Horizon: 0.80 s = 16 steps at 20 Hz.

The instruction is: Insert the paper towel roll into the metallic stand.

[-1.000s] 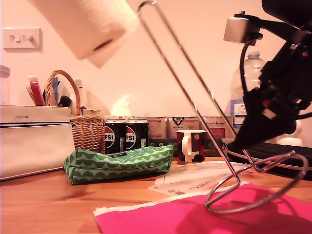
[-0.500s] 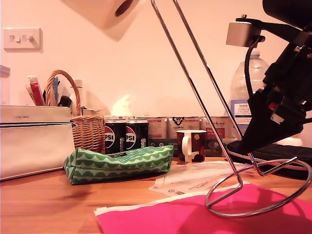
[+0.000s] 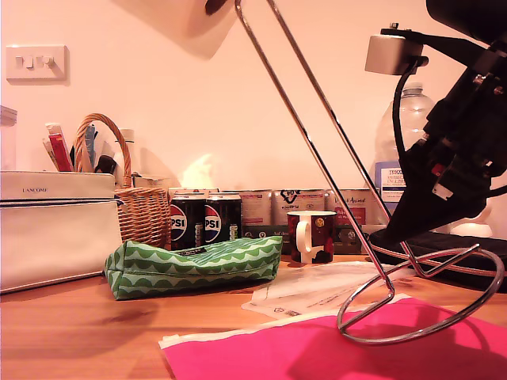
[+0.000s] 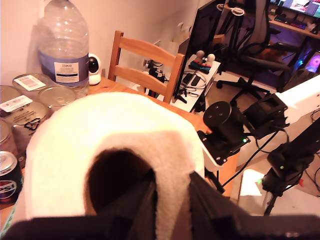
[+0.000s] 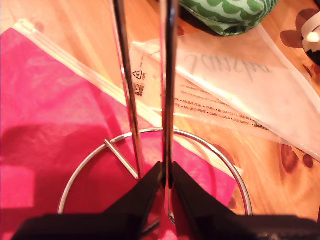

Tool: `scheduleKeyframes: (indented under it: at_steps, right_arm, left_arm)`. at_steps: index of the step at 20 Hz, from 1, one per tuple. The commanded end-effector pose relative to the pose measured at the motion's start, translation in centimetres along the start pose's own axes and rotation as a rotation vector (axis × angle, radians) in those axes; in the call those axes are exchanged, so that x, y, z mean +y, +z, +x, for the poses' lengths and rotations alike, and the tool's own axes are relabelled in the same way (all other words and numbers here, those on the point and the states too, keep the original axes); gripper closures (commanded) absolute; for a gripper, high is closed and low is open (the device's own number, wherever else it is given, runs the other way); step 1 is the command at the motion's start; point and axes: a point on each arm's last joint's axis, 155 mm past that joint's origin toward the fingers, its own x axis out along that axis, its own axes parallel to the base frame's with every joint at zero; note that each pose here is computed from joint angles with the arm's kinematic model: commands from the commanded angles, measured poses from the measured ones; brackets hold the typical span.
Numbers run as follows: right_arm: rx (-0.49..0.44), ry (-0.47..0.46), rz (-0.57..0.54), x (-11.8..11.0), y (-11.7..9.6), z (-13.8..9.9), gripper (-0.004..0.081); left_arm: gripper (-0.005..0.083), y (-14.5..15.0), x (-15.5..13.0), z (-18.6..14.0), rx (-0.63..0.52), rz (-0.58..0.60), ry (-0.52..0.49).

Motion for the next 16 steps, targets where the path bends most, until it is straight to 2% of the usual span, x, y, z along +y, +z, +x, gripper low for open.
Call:
scheduleKeyframes:
  at_steps: [1,7,16]
  right_arm:
    - [-0.039,-0.022,-0.008,-0.7,1.2,-0.3,0.0783]
    - [-0.041,-0.02,-0.012,-0.6,1.3,-0.3,0.0783]
    - [-0.065,-0.034,-0.009,-1.1,2.9,-0.8,0.0783]
  left_arm:
    - [0.0795,0.4,-0.4,-0.1,-0.018,0.021,-0.014]
    - [0.0795,0.3,-1.1,0.4,-0.008,0.025,-0.044]
    - [0.0795,-0.8,-1.1,1.9,0.067,0.018,-0.047]
